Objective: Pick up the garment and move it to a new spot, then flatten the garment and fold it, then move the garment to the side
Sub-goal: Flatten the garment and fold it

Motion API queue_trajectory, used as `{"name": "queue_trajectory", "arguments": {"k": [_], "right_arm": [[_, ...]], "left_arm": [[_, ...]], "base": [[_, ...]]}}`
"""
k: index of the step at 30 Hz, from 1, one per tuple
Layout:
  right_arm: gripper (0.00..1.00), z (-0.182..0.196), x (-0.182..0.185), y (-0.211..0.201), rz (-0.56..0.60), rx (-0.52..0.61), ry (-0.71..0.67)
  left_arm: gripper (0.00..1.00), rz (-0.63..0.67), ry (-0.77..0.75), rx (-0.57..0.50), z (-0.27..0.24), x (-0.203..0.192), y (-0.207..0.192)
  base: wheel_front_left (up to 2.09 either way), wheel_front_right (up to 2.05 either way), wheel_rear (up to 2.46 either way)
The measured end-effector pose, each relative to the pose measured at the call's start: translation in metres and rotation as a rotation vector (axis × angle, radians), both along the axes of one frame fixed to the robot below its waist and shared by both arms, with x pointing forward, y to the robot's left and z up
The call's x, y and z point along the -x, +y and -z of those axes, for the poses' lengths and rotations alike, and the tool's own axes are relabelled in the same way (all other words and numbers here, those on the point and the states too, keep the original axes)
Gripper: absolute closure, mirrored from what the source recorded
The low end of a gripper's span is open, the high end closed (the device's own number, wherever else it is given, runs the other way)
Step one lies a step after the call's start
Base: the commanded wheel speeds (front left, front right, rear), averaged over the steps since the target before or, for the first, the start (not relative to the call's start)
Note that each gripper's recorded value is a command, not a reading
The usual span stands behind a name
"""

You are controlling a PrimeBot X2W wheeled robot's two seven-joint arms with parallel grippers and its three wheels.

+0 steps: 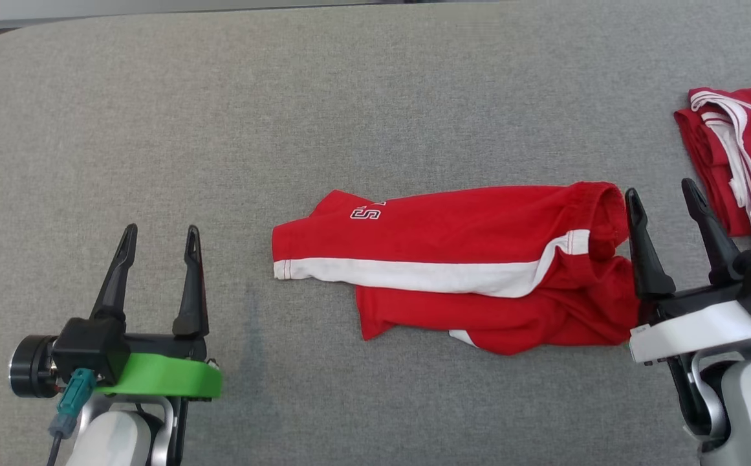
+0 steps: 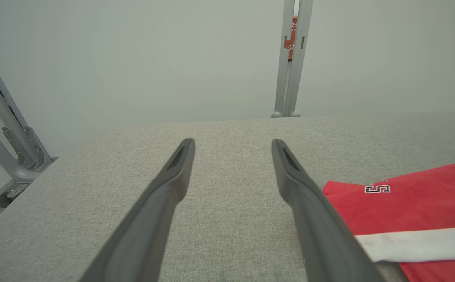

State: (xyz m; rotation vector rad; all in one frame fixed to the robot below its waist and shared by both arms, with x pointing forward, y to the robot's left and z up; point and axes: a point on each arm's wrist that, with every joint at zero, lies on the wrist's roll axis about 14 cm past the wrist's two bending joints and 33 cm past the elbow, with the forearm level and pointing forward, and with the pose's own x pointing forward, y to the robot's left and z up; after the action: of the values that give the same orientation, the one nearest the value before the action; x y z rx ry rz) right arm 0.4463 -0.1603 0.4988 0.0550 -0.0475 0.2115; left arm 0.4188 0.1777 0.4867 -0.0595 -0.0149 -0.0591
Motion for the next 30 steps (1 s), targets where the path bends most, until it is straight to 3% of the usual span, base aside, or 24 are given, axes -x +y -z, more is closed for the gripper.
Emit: {"name": "queue_trajectory", "arguments": {"k": [10, 21, 26, 30], "right_arm": [[0.00, -0.021, 0.044, 0.002, 0.020, -0.002, 0.008], [0.00, -0.027, 0.052, -0.002, 0.037, -0.002, 0.004], [0.00, -0.020, 0.048, 0.003, 0.022, 0.003, 0.029], [0.00, -0.014, 0.042, 0.007, 0.010, -0.001, 0.047]], "left_arm": [[0.00, 0.012, -0.019, -0.004, -0.009, 0.013, -0.005], [0.00, 0.050, 0.009, -0.020, -0.007, 0.014, -0.011], [0.00, 0.177, 0.102, -0.006, 0.009, 0.007, -0.041], [0.00, 0.254, 0.261, 0.003, 0.046, 0.005, -0.059]], "base": [[0.00, 0.00, 0.00], [0.00, 0.00, 0.00], [0.00, 0.00, 0.00], [0.00, 0.00, 0.00]]}}
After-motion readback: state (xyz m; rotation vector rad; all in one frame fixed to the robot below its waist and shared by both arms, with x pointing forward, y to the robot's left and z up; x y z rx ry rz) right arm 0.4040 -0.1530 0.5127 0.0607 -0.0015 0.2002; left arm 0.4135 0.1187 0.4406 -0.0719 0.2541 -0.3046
